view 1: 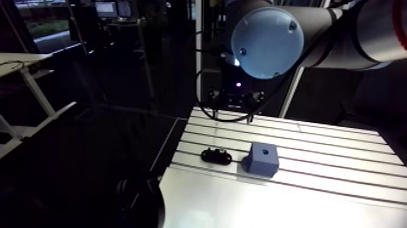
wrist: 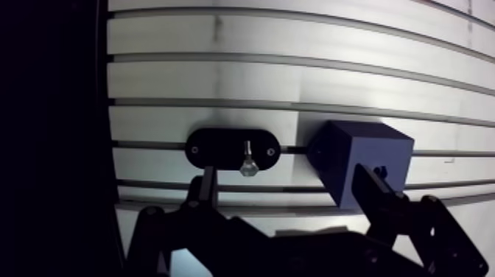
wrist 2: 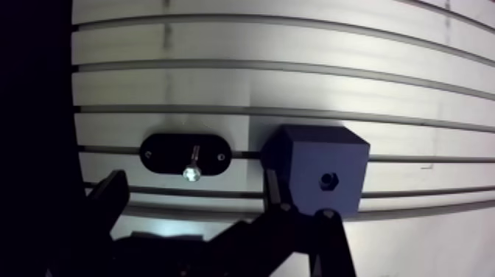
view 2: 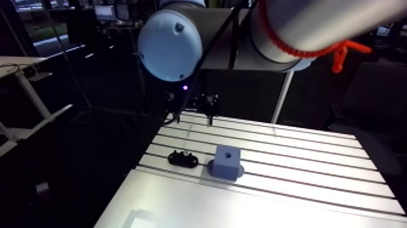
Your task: Pick up the M10 bolt and insert it into the hex recess until seated.
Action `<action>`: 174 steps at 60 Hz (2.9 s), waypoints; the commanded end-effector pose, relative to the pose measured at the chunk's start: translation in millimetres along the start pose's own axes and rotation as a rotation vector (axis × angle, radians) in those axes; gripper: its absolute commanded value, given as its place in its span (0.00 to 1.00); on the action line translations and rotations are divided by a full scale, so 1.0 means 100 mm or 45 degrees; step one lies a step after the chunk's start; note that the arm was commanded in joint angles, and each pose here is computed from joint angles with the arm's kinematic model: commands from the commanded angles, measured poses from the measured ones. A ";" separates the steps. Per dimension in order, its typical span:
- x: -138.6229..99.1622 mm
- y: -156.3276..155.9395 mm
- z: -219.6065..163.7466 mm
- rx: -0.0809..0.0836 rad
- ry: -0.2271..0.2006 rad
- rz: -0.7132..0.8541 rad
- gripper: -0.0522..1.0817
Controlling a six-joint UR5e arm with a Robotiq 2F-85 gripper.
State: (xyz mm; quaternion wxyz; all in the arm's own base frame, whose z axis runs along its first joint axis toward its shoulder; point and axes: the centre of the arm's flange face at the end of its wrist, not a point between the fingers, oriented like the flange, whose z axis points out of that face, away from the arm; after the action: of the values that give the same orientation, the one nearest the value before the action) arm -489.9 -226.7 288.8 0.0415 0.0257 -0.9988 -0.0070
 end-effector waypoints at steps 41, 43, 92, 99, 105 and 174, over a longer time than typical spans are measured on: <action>-0.27 -0.24 0.53 0.025 0.032 -0.055 0.05; -0.28 -0.25 0.57 0.021 0.021 -0.060 0.05; -0.35 -0.27 0.72 0.018 -0.014 -0.063 0.27; -0.35 -0.27 0.75 0.018 -0.015 -0.065 0.32; -0.33 -0.26 0.78 0.015 -0.021 -0.063 0.34; -0.31 -0.22 0.78 0.005 -0.026 -0.055 0.46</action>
State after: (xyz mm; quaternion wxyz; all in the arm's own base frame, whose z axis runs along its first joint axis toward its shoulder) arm -464.9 -246.1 208.7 0.0330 0.0470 -0.9983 -0.0056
